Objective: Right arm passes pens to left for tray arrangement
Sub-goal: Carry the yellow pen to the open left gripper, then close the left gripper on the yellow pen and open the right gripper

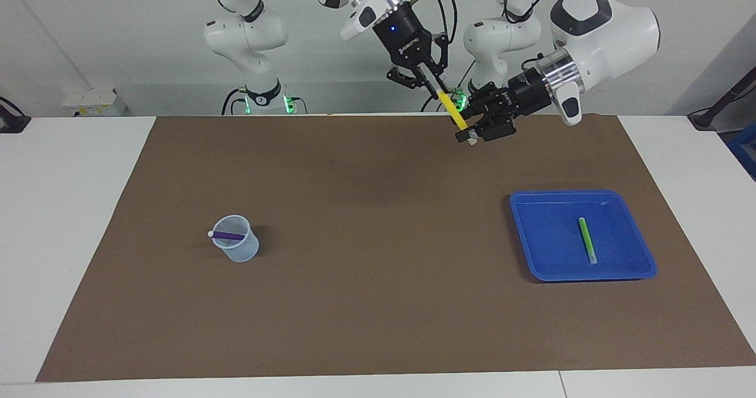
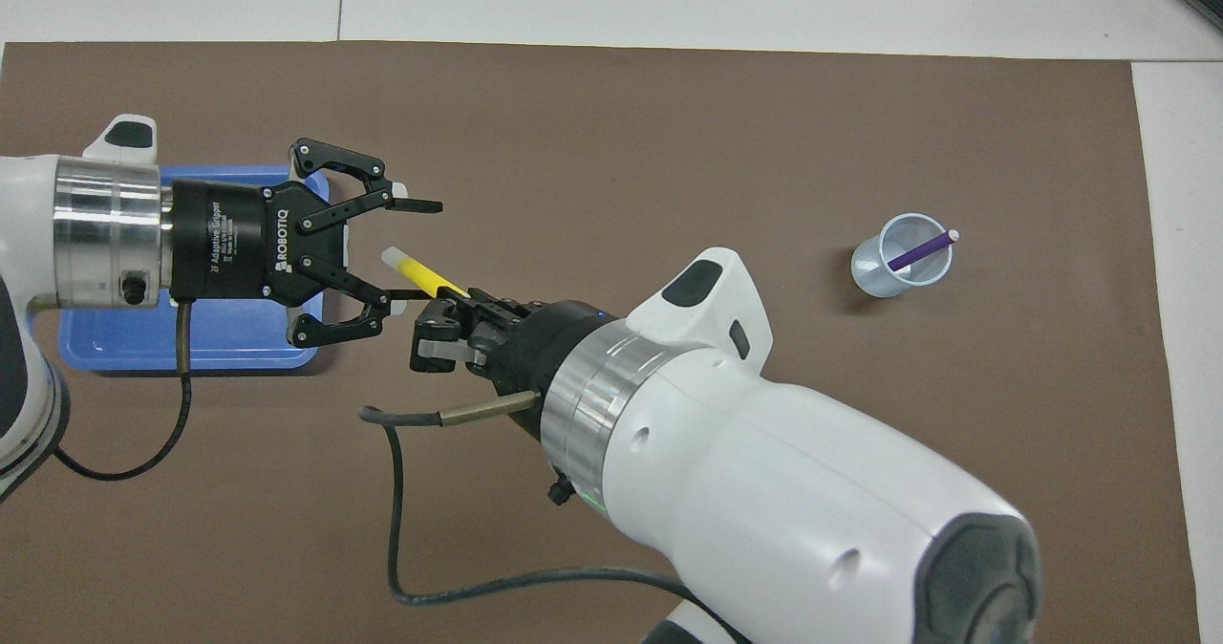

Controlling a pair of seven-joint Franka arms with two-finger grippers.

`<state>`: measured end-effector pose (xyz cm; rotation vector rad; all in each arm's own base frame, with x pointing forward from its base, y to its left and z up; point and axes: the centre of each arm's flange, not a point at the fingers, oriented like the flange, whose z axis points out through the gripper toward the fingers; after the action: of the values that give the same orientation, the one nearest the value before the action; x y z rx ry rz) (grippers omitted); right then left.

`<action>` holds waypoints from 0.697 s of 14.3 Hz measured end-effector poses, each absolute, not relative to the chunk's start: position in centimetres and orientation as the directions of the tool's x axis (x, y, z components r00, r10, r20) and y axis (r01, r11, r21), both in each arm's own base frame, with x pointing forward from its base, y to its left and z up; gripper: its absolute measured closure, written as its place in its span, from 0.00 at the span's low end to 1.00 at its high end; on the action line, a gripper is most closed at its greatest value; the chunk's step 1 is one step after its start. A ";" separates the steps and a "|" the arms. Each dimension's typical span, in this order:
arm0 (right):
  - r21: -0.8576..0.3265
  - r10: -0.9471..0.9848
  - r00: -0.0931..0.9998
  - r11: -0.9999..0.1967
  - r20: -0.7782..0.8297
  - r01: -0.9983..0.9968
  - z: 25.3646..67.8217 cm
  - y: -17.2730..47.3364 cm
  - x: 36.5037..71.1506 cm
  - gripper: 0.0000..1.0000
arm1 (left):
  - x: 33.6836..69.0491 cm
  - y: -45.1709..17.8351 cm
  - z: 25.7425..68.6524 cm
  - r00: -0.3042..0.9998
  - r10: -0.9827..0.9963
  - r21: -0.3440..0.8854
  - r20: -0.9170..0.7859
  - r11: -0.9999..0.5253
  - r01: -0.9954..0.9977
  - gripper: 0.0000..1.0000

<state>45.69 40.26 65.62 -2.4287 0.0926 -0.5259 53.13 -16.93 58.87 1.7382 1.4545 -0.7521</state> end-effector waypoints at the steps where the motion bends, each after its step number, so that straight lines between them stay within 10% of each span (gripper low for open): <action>1: -0.609 -0.194 0.917 -0.791 0.348 0.064 65.6 40.3 45.7 0.81 | 53.0 -16.8 58.9 0.186 0.550 0.163 -0.814 -0.092 0.982 0.48; 10: -0.614 -0.205 0.913 -0.787 0.353 0.061 65.8 39.9 46.1 0.81 | 52.5 -16.9 59.2 0.252 0.539 0.202 -0.804 -0.151 0.968 0.77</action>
<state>46.07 39.94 65.79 -2.4207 0.1025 -0.5381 52.47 -16.87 59.17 1.7992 1.3813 -0.7483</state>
